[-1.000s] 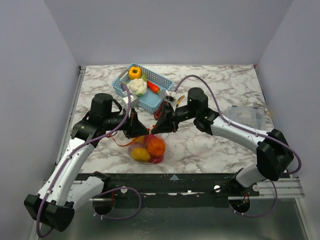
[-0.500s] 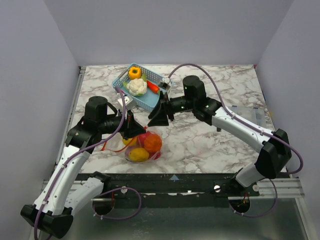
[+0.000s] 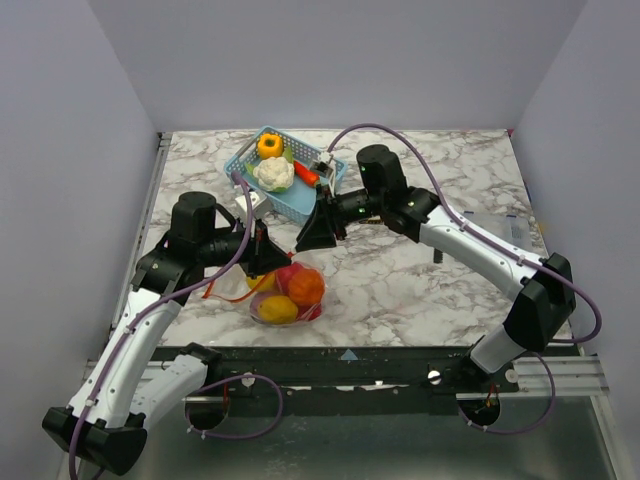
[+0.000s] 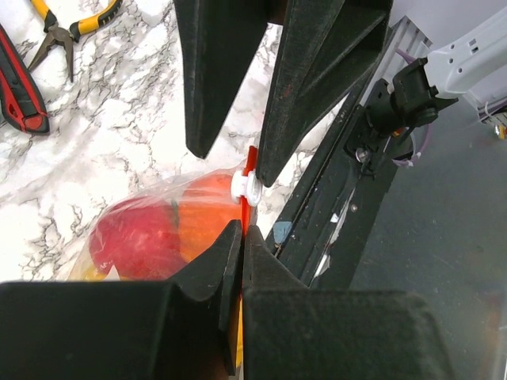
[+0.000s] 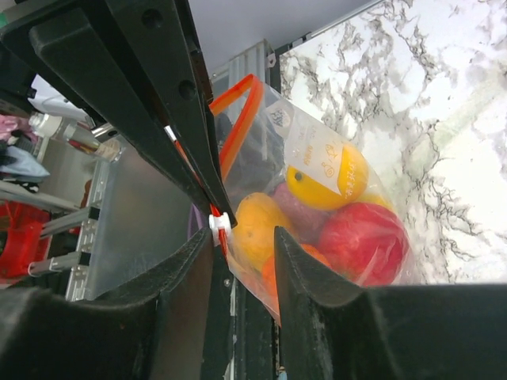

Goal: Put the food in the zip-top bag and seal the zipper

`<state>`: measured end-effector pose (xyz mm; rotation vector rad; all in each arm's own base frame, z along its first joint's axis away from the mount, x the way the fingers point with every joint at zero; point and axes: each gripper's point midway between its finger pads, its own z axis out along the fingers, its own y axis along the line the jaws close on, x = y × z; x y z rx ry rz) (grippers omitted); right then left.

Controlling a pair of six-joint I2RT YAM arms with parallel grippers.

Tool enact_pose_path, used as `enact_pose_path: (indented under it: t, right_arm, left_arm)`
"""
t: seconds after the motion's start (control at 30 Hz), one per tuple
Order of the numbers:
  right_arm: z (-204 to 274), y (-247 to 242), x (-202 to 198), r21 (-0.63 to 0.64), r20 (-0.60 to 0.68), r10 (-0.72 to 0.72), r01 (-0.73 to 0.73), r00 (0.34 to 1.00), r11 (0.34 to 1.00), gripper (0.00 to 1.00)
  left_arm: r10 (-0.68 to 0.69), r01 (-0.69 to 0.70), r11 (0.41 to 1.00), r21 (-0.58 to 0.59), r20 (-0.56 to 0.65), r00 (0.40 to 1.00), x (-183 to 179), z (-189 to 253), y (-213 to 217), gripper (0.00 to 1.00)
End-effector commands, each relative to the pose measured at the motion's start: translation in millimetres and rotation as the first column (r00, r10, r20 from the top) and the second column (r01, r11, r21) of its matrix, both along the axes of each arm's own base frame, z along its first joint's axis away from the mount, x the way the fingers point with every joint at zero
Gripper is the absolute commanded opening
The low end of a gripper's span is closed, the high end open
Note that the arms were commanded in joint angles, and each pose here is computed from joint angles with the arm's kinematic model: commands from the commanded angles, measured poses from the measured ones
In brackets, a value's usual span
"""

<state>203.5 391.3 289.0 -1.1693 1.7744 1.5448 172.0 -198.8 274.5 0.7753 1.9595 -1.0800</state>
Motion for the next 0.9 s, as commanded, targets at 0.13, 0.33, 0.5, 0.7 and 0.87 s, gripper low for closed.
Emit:
enact_pose_path:
  t: [0.13,0.33,0.5,0.7,0.87]
  right_arm:
    - [7.2,6.6,-9.3,0.016,-0.017,0.062,-0.061,0.998,0.998,0.27]
    - [8.4,8.3,-18.4,0.022,0.007,0.107,-0.107,0.994,0.994,0.03]
    - [6.1,8.7,-26.3,0.016,0.02,0.143,-0.144,0.989,0.989,0.0]
    - [-10.2,20.2,-24.9,-0.056,0.059,0.104,-0.101,0.993,0.993,0.05]
    - [-22.3,32.8,-31.0,-0.097,0.065,0.111,-0.104,0.992,0.99,0.12]
  left_arm:
    - [-0.005,0.006,1.0,-0.012,0.035,0.999,3.0,10.8,-2.5,0.0]
    - [-0.005,0.005,1.0,-0.009,0.014,1.0,3.8,9.3,-3.2,0.0]
    - [0.011,-0.011,1.0,-0.002,0.005,1.0,6.5,8.2,-2.5,0.0]
    - [-0.008,0.008,1.0,-0.025,0.02,1.0,4.5,16.5,-5.1,0.0]
    - [-0.009,0.01,0.999,-0.033,0.032,0.999,2.9,20.5,-5.0,0.0]
